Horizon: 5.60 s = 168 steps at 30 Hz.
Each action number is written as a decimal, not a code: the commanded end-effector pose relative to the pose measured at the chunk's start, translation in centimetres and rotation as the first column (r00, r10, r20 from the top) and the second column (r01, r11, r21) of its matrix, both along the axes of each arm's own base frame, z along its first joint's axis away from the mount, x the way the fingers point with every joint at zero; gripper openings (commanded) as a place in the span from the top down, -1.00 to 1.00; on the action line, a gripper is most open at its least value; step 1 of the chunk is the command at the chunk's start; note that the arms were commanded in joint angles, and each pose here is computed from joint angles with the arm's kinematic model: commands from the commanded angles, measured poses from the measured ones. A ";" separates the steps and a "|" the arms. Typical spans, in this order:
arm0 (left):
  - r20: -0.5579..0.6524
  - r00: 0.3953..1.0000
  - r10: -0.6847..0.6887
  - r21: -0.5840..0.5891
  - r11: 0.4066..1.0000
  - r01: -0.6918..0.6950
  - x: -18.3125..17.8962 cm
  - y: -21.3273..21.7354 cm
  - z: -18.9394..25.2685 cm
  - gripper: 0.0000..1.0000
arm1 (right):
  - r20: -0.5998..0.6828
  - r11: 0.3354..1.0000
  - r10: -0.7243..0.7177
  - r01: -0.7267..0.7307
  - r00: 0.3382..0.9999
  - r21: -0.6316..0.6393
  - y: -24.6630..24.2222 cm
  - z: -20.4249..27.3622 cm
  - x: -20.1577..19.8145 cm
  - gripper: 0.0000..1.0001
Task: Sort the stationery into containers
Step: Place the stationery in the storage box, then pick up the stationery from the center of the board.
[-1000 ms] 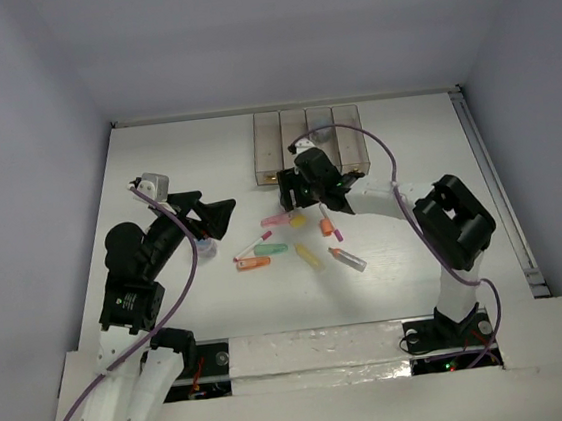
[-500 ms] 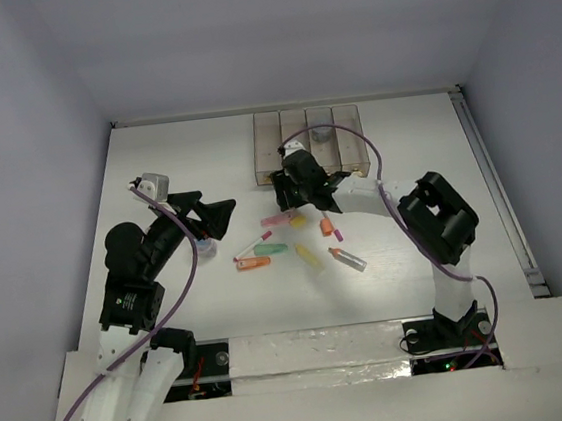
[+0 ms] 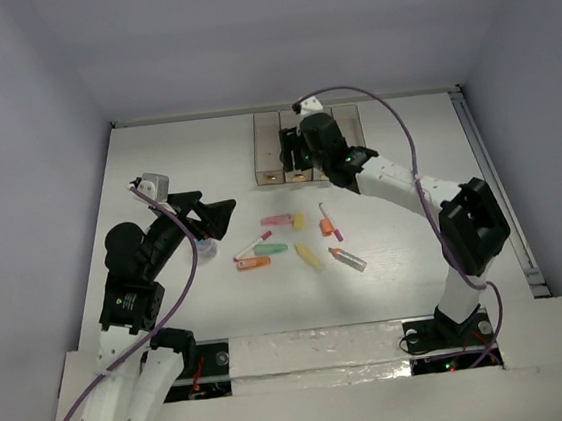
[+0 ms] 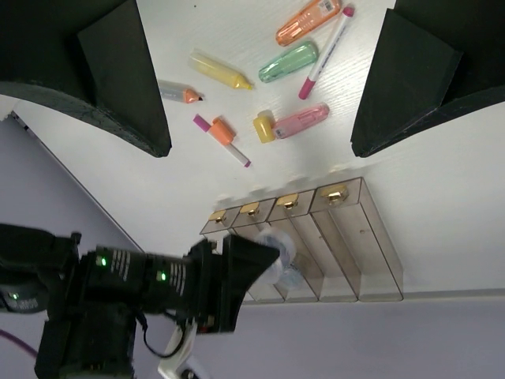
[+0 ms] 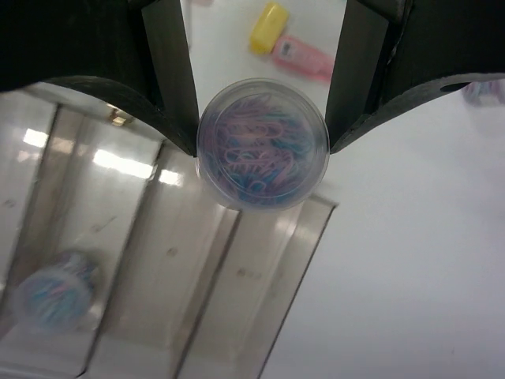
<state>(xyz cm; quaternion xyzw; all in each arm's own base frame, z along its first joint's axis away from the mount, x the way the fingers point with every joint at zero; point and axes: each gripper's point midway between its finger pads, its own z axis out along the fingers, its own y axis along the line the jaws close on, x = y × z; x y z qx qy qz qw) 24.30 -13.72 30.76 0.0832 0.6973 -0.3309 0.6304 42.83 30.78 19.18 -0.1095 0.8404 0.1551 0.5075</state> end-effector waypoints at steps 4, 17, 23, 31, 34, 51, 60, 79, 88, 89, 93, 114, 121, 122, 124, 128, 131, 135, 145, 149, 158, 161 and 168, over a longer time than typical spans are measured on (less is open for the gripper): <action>0.045 0.999 -0.010 -0.014 1.000 0.010 0.0 -0.1 1.1 -0.98 | 0.080 0.991 -0.132 0.129 0.988 0.046 -5.7 3.1 8.0 0.14; 0.024 1.000 -0.011 -0.009 1.000 0.012 0.5 -0.2 0.6 -0.98 | 0.028 0.984 -0.170 0.171 0.985 -0.038 -7.7 -1.3 12.5 0.14; 0.019 1.000 -0.011 -0.008 1.000 0.012 0.6 -0.2 0.5 -0.98 | 0.007 0.974 -0.216 0.216 0.976 -0.071 -9.3 -3.5 13.2 0.12; 0.013 1.000 -0.007 -0.010 1.000 0.007 0.8 -0.1 0.4 -0.98 | 0.040 0.970 -0.240 0.241 0.970 -0.021 -10.3 -2.1 13.0 0.12; 0.013 1.000 -0.008 -0.010 1.000 0.009 0.8 -0.1 0.3 -0.98 | 0.024 0.973 -0.228 0.229 0.973 -0.021 -10.0 -2.6 13.1 0.12; 0.010 1.000 -0.001 -0.009 1.000 0.001 0.9 0.1 0.2 -0.98 | -0.045 0.975 -0.222 0.221 0.974 -0.027 -9.9 -5.8 14.2 -0.24; 0.014 1.000 -0.002 -0.011 1.000 0.003 0.9 0.1 0.4 -0.98 | -0.012 0.976 -0.218 0.218 0.976 -0.017 -10.2 -4.2 15.0 -0.59; 0.071 0.995 0.073 -0.022 0.997 -0.072 0.7 1.7 2.2 -0.98 | 0.024 0.889 0.434 -0.433 0.901 0.151 9.2 1.6 -2.7 -0.83; 0.151 0.939 0.308 -0.100 0.950 -0.296 0.2 6.0 6.0 -0.98 | 0.054 0.623 0.756 -0.742 0.653 0.249 19.4 -1.0 -15.1 -0.89; 0.158 0.935 0.317 -0.105 0.947 -0.303 0.1 6.2 6.3 -0.98 | 0.047 0.636 0.748 -0.735 0.662 0.235 19.6 -1.7 -14.7 -0.89; 0.165 0.928 0.334 -0.108 0.942 -0.319 -0.1 6.6 6.5 -0.98 | -0.028 0.666 0.741 -0.728 0.671 0.165 21.6 -5.0 -15.5 -0.93; 0.165 0.937 0.308 -0.080 0.951 -0.298 -0.3 6.1 5.8 -0.98 | -0.056 0.746 0.659 -0.661 0.750 -0.080 26.4 -12.6 -13.2 -0.87; 0.170 0.941 0.292 -0.082 0.956 -0.282 -0.5 5.8 5.8 -0.98 | -0.033 0.749 0.656 -0.655 0.754 -0.099 27.1 -12.3 -13.5 -0.76; 0.171 0.942 0.288 -0.081 0.957 -0.277 -0.5 5.8 5.8 -0.98 | -0.033 0.749 0.656 -0.655 0.754 -0.099 27.1 -12.3 -13.5 -0.74; 0.169 0.944 0.285 -0.081 0.958 -0.274 -0.5 5.7 5.7 -0.98 | -0.024 0.764 0.636 -0.634 0.771 -0.116 26.8 -12.2 -13.0 -0.70; 0.166 0.951 0.260 -0.078 0.965 -0.250 -0.5 5.2 5.5 -0.98 | -0.006 0.775 0.622 -0.617 0.783 -0.139 26.8 -11.7 -12.9 -0.71; 0.166 0.952 0.256 -0.081 0.966 -0.246 -0.6 5.1 5.5 -0.98 | 0.032 0.783 0.617 -0.608 0.786 -0.132 27.1 -10.5 -12.5 -0.74; 0.163 0.953 0.255 -0.081 0.966 -0.245 -0.5 5.1 5.4 -0.98 | 0.050 0.787 0.613 -0.604 0.788 -0.127 27.0 -9.8 -12.4 -0.74; 0.162 0.956 0.243 -0.086 0.969 -0.231 -0.6 4.9 5.4 -0.98 | 0.072 0.783 0.620 -0.612 0.781 -0.108 27.5 -8.8 -13.0 -0.68; 0.165 0.957 0.237 -0.089 0.970 -0.225 -0.7 4.8 5.5 -0.98 | 0.084 0.795 0.606 -0.598 0.791 -0.106 27.3 -8.5 -12.8 -0.49; 0.156 0.961 0.230 -0.087 0.972 -0.219 -0.7 4.6 5.1 -0.98 | 0.182 0.851 0.525 -0.518 0.832 -0.089 25.6 -3.9 -11.8 -0.04; 0.149 0.963 0.226 -0.083 0.973 -0.215 -0.6 4.5 4.8 -0.98 | 0.239 0.890 0.454 -0.450 0.858 -0.075 22.6 -0.1 -9.3 -0.02; 0.142 0.969 0.202 -0.077 0.978 -0.192 -0.6 4.1 4.5 -0.98 | 0.239 0.976 0.205 -0.217 0.949 0.026 9.2 4.9 0.1 0.05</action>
